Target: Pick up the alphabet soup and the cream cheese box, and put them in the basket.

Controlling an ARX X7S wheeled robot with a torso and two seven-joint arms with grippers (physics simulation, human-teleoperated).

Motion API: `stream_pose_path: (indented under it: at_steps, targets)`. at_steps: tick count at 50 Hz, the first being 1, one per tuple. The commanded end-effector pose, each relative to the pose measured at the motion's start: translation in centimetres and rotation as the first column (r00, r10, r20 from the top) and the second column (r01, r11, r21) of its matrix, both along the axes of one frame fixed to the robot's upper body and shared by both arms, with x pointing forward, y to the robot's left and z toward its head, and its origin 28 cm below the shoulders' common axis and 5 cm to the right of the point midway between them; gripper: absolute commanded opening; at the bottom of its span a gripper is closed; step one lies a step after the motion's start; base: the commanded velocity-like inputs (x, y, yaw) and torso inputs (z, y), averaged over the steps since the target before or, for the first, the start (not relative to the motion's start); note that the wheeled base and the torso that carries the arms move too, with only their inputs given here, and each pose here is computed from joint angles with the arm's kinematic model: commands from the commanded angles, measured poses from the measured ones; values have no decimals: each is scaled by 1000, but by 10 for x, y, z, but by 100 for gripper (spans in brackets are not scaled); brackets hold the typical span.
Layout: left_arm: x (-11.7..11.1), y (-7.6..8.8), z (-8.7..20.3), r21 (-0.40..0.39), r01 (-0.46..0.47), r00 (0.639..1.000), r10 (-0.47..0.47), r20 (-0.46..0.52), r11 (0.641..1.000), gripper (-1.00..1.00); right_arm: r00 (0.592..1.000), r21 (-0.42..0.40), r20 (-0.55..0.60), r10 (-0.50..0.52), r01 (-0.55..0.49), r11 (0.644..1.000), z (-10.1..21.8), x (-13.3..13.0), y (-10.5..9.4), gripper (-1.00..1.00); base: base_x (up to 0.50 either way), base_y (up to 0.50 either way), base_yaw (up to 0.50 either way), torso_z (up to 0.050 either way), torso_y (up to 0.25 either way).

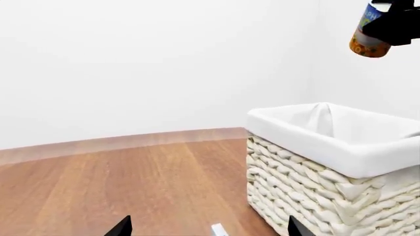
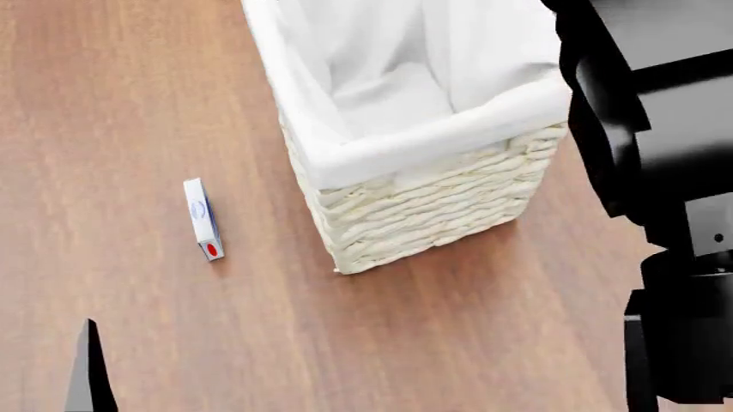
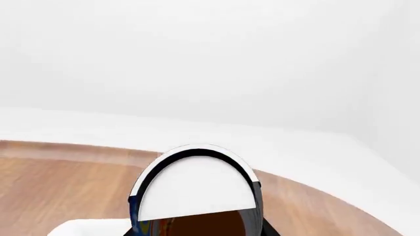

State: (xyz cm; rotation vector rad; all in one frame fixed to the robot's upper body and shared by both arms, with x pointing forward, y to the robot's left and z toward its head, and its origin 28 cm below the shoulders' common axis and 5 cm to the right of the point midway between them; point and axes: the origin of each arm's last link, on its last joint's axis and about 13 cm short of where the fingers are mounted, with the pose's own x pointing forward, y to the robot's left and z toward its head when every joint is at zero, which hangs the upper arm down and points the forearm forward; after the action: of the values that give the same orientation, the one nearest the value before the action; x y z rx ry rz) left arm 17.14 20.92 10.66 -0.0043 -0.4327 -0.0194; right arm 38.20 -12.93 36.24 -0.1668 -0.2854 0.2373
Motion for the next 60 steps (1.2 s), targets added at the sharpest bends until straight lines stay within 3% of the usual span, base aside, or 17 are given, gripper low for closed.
stream_pose_path:
  at_steps: [1,18,41,60]
  targets:
    - [2,0,0,0,-2,1000,2,0,1000,100,989,-75,-145,0,-11,997,16,17,-2,-100,0,0,0,0,0]
    - [4,3,-3,-5,-13,1000,13,-13,1000,100,967,-130,-241,80,-114,985,-17,29,14,-100,0,0,0,0,1]
    - [5,3,-4,-7,-17,1000,17,-16,1000,100,951,-151,-295,94,-144,978,-47,34,21,-100,0,0,0,1,1]
    - [4,5,-6,-14,-22,1000,21,-21,1000,100,948,-167,-302,97,-153,974,-50,34,25,-100,0,0,0,0,1]
